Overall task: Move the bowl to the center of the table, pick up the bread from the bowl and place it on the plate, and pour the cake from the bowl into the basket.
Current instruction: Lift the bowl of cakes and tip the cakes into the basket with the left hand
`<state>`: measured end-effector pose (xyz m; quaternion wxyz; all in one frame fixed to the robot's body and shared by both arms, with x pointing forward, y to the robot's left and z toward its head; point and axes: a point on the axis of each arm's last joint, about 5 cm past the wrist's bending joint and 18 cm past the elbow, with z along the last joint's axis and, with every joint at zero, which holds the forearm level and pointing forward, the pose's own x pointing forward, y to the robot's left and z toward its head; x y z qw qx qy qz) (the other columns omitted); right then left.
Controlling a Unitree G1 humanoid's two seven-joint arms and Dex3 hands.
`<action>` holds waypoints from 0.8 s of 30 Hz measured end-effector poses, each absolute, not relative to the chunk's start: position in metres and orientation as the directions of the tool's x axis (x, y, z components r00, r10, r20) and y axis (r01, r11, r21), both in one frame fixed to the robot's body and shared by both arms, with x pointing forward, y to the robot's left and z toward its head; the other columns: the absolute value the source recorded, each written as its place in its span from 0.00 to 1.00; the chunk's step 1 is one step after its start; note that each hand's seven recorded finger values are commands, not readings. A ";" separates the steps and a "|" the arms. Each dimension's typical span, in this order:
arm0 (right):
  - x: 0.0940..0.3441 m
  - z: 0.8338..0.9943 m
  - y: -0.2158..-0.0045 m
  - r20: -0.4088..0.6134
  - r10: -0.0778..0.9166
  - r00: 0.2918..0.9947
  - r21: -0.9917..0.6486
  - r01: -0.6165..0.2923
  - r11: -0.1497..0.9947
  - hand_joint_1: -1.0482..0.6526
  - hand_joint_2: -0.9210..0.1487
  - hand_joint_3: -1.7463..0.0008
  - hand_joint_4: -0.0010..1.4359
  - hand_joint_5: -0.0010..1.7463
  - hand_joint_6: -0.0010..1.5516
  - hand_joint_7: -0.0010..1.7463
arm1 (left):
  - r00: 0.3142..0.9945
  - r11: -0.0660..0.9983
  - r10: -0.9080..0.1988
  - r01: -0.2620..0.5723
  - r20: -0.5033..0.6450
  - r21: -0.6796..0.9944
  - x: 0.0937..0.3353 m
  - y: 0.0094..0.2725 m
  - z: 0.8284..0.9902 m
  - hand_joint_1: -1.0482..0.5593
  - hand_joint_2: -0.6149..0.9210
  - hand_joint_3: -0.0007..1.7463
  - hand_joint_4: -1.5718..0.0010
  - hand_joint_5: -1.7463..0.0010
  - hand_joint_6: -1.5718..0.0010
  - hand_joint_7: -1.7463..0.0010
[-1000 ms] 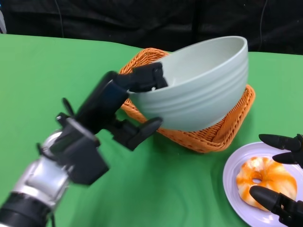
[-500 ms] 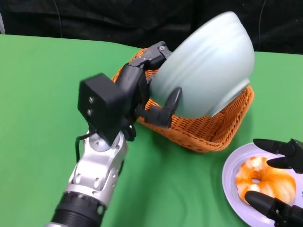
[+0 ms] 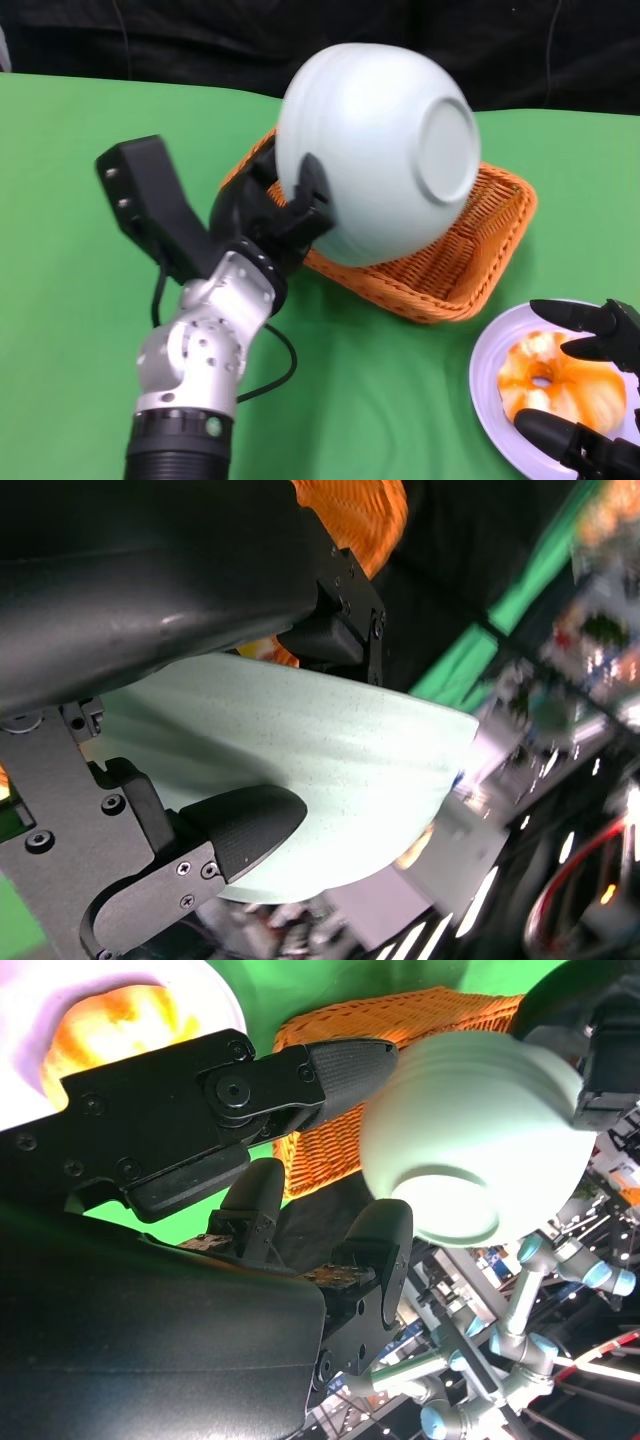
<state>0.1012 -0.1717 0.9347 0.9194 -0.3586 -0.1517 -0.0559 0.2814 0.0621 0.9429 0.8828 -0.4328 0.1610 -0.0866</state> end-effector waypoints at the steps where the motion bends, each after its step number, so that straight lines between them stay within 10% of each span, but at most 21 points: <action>1: 0.101 0.935 -0.172 0.319 0.006 0.948 -0.642 0.211 0.737 0.37 0.00 0.90 0.31 0.50 0.17 0.39 | 0.930 0.594 -0.285 -0.019 -0.233 -0.804 0.282 0.064 0.942 0.52 0.62 0.95 0.29 0.00 0.46 0.00; 15: 0.102 0.935 -0.171 0.320 0.008 0.947 -0.643 0.211 0.737 0.36 0.00 0.90 0.31 0.50 0.18 0.39 | 0.893 0.445 -0.331 -0.137 -0.304 -0.885 0.281 0.072 0.934 0.48 0.67 0.88 0.27 0.00 0.49 0.00; 24: 0.102 0.935 -0.171 0.319 0.006 0.948 -0.643 0.212 0.736 0.37 0.00 0.90 0.31 0.50 0.18 0.39 | 0.905 0.324 -0.405 0.012 -0.127 -0.946 0.282 0.072 0.928 0.45 0.59 0.94 0.29 0.00 0.44 0.00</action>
